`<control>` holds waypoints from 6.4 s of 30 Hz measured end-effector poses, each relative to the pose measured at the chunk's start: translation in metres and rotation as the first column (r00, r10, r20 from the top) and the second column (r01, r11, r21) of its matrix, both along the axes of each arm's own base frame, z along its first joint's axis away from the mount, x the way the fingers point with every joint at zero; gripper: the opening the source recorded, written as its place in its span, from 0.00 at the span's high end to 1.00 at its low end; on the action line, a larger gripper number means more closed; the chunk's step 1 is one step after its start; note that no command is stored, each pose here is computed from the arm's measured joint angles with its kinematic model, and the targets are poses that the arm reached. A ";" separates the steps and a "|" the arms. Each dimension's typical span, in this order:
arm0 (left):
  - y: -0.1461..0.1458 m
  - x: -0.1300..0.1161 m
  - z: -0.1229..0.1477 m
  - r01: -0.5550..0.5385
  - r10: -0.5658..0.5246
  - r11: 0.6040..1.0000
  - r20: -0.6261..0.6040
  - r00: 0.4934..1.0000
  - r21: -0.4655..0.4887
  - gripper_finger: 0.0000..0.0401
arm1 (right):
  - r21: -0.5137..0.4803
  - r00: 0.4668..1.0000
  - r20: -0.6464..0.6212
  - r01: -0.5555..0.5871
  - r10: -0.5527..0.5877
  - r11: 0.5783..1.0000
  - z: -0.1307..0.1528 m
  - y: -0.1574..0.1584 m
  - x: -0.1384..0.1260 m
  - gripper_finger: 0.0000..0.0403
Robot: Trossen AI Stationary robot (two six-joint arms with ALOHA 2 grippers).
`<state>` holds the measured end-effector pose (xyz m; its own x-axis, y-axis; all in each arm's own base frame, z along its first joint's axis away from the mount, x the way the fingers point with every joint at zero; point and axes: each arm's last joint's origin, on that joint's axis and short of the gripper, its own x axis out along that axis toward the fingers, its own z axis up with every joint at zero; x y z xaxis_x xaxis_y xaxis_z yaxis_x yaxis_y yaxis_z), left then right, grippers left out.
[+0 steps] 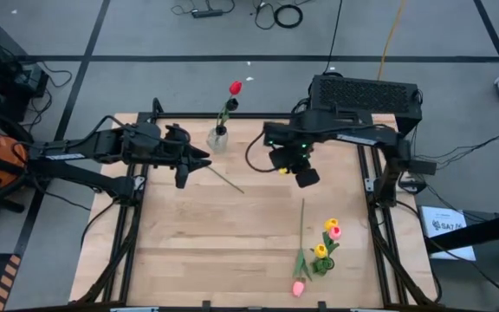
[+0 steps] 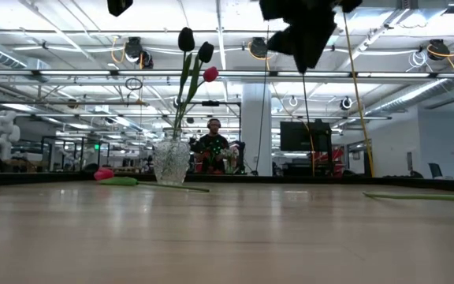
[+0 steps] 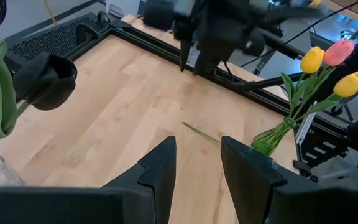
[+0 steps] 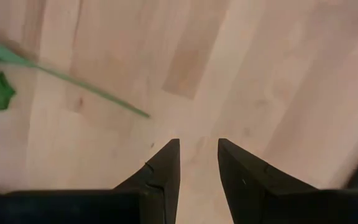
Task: Sort flowers into vase by color
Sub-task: Put the pink tulip into the green flower vase
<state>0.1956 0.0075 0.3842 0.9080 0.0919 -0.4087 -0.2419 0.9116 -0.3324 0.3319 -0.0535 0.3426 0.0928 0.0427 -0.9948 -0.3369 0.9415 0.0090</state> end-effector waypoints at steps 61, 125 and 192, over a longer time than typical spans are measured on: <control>-0.013 0.030 -0.025 0.047 -0.053 0.998 -0.146 0.988 -0.040 0.67 | -0.029 0.645 0.091 -0.760 0.758 0.650 -0.193 0.169 -0.031 0.70; -0.014 0.030 -0.025 0.055 -0.065 0.996 -0.136 0.989 -0.076 0.67 | -0.058 0.627 0.138 -0.768 0.767 0.638 -0.201 0.156 -0.063 0.72; -0.014 0.030 -0.024 0.104 -0.103 0.995 -0.142 0.985 -0.003 0.67 | 0.655 -0.031 0.658 0.517 -0.752 0.551 0.141 0.063 -0.207 1.00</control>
